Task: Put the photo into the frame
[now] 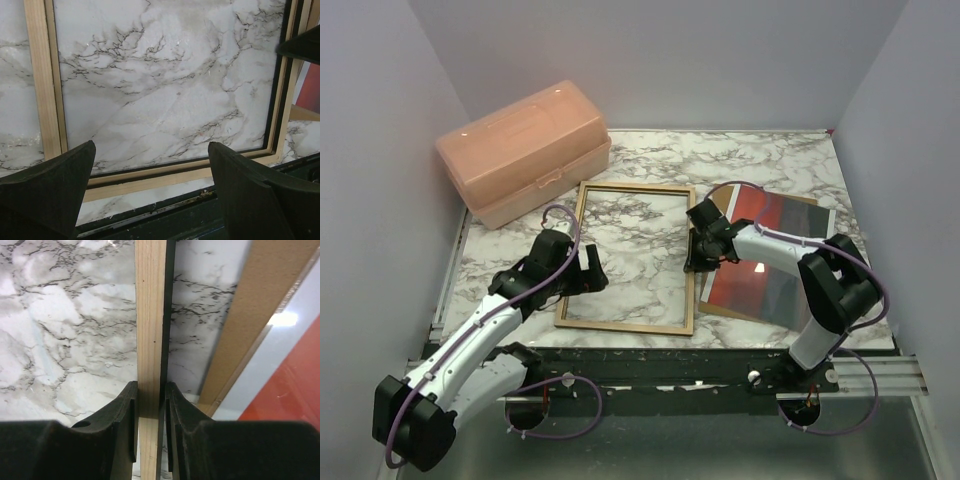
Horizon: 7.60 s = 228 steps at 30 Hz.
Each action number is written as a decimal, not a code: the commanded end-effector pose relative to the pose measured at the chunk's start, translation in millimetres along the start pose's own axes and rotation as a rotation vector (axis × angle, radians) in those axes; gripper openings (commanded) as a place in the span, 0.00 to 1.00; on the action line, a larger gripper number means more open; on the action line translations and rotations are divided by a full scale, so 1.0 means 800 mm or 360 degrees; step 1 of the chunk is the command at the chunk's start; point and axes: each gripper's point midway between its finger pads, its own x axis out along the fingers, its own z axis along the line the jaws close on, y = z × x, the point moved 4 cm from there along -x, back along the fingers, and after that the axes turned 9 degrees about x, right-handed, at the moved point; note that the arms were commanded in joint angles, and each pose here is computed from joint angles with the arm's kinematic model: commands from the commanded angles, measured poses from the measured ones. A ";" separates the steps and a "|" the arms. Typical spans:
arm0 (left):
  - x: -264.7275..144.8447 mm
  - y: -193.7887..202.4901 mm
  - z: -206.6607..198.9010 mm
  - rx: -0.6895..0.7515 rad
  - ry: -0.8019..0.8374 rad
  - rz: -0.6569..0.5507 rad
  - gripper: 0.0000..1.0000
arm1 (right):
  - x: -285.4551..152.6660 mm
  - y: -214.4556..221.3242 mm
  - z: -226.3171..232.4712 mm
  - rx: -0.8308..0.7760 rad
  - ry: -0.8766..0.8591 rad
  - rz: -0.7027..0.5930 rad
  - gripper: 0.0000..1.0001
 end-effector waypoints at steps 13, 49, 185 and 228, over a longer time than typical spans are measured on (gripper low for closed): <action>0.008 0.015 -0.005 -0.0026 0.0070 0.0061 0.98 | 0.015 -0.009 0.034 -0.0156 -0.0012 -0.0083 0.00; 0.012 0.013 -0.016 -0.0025 0.0143 0.0094 0.98 | -0.021 0.004 0.002 -0.0074 0.0101 -0.0127 0.21; 0.287 -0.074 -0.314 0.0275 0.0639 0.0562 0.93 | -0.104 -0.051 -0.332 0.1538 0.0070 -0.0422 1.00; 0.262 -0.078 -0.235 0.0425 0.0139 0.0561 0.95 | -0.120 -0.067 -0.318 0.1444 -0.0062 -0.0432 1.00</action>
